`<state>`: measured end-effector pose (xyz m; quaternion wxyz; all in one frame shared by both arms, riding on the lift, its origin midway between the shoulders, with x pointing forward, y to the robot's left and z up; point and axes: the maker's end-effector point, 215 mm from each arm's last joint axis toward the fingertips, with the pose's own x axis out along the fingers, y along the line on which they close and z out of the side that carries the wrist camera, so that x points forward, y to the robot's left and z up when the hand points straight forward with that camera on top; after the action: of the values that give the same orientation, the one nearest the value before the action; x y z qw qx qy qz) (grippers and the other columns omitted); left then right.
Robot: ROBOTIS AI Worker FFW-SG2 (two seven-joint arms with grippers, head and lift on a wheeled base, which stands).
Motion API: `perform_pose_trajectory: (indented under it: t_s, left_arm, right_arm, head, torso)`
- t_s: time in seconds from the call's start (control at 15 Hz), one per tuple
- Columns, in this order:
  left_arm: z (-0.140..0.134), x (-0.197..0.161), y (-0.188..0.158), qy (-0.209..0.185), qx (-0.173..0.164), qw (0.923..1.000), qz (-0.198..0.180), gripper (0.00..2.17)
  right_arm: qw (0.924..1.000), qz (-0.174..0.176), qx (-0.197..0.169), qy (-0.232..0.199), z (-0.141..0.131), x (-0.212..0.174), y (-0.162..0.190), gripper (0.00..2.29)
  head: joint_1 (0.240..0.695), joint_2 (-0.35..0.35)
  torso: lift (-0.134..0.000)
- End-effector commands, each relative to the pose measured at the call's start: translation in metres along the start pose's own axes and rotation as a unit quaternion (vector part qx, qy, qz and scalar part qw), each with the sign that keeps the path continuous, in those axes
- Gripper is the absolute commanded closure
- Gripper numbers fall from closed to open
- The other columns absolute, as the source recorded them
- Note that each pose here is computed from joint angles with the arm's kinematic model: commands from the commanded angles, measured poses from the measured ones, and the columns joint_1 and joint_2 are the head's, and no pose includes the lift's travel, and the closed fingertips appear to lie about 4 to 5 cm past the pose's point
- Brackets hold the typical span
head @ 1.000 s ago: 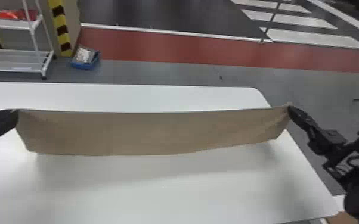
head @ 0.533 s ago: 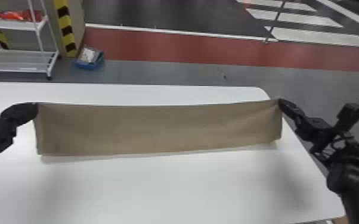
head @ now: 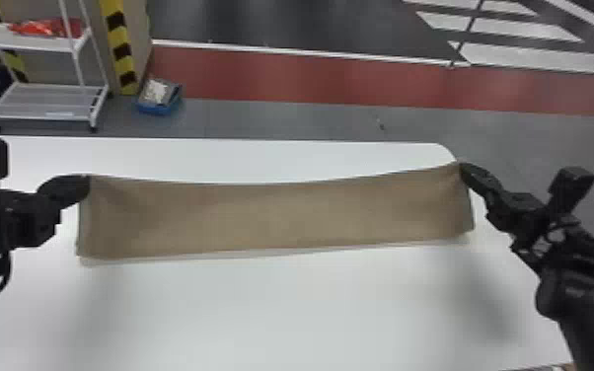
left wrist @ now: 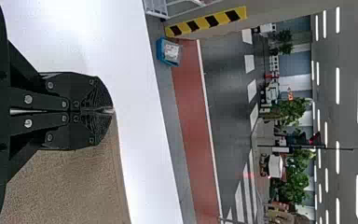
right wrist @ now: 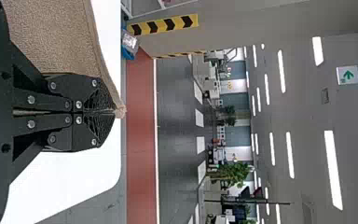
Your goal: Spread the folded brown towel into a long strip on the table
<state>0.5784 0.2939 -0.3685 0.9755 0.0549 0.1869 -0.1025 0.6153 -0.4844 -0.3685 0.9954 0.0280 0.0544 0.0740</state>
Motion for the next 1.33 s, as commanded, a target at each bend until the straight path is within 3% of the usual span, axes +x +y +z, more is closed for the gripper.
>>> perform_pose_trajectory:
  t_s: [0.0, 0.2, 0.27, 0.33, 0.4, 0.47, 0.6, 0.87, 1.0, 1.27]
  left_arm:
    - [-0.003, 0.006, -0.002, 0.003, 0.004, 1.0, 0.0, 1.41]
    - [-0.006, 0.012, 0.001, 0.002, 0.003, 1.0, 0.005, 1.31]
    - [-0.004, 0.013, 0.002, -0.003, 0.002, 1.0, 0.006, 1.1]
    - [-0.004, 0.014, 0.004, -0.006, 0.002, 0.9999, 0.008, 0.89]
    - [-0.003, 0.014, 0.006, -0.008, 0.003, 0.9999, 0.011, 0.39]
    - [-0.001, 0.014, 0.011, -0.013, 0.002, 0.9997, 0.019, 0.05]
    - [0.003, 0.013, 0.024, -0.022, -0.003, 0.9992, 0.034, 0.03]
    - [0.011, -0.004, 0.038, -0.062, -0.027, 0.9965, 0.05, 0.04]
    - [0.017, -0.019, 0.034, -0.077, -0.035, 0.9954, 0.046, 0.04]
    - [0.012, -0.068, 0.042, -0.088, -0.046, 0.9939, 0.05, 0.04]
  right_arm:
    - [1.0, 0.001, -0.007, 0.005, -0.004, 0.0, 0.002, 1.47]
    - [0.9999, 0.0, -0.01, 0.003, -0.005, -0.001, 0.003, 1.47]
    - [0.9999, 0.0, -0.012, 0.005, -0.006, -0.001, 0.003, 1.46]
    - [0.9999, -0.007, -0.015, 0.005, -0.007, -0.001, 0.001, 1.23]
    - [0.9997, -0.013, -0.022, 0.0, -0.006, -0.002, 0.001, 0.98]
    - [0.9994, -0.023, -0.027, -0.002, -0.007, -0.004, -0.003, 0.82]
    - [0.9984, -0.037, -0.041, -0.013, -0.003, -0.005, -0.004, 0.06]
    - [0.996, -0.056, -0.062, -0.032, 0.009, -0.01, -0.014, 0.03]
    - [0.9919, -0.076, -0.093, -0.041, 0.021, -0.01, -0.024, 0.04]
    - [0.9885, -0.078, -0.129, -0.009, 0.008, 0.012, -0.04, 0.04]
  head:
    - [0.695, -0.172]
    - [0.695, -0.172]
    - [0.695, -0.17]
    - [0.695, -0.169]
    - [0.695, -0.169]
    - [0.695, -0.169]
    - [0.695, -0.167]
    - [0.695, -0.153]
    - [0.692, -0.153]
    - [0.685, -0.171]
  torso:
    - [-0.123]
    - [-0.123]
    - [-0.123]
    - [-0.123]
    - [-0.123]
    - [-0.123]
    - [-0.123]
    - [-0.123]
    - [-0.123]
    - [-0.123]
